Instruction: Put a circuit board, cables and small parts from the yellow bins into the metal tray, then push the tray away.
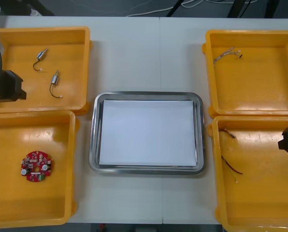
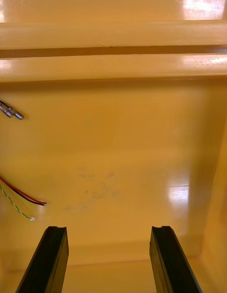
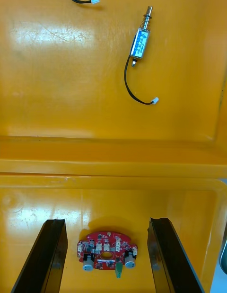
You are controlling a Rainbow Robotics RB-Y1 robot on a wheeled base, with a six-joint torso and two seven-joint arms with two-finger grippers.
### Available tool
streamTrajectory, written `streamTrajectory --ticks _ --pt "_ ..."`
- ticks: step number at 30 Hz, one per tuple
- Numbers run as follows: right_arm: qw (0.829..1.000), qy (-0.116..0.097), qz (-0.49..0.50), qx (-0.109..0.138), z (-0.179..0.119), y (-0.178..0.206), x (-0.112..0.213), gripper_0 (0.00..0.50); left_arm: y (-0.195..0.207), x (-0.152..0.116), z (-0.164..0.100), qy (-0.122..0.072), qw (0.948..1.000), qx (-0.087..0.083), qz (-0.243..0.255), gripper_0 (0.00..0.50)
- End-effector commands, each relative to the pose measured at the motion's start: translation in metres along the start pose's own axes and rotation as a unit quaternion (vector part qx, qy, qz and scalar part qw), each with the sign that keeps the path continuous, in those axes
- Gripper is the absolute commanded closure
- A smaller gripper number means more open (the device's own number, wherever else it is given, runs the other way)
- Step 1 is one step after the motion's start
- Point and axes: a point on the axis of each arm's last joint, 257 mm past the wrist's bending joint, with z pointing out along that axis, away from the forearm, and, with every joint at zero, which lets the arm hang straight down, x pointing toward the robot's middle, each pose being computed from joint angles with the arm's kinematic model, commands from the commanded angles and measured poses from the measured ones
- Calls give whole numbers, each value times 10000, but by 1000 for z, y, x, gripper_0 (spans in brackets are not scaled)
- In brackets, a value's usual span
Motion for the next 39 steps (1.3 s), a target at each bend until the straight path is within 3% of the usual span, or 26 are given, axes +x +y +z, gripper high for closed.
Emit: streamTrajectory --ticks 1,39 --pt "9999 -128 -16 3 -3 -4 -5 0 19 -8 -14 -151 9987 -254 405 0" --pt "9999 -128 -16 3 -3 -4 -5 0 19 -8 -14 -151 9987 -254 405 0"
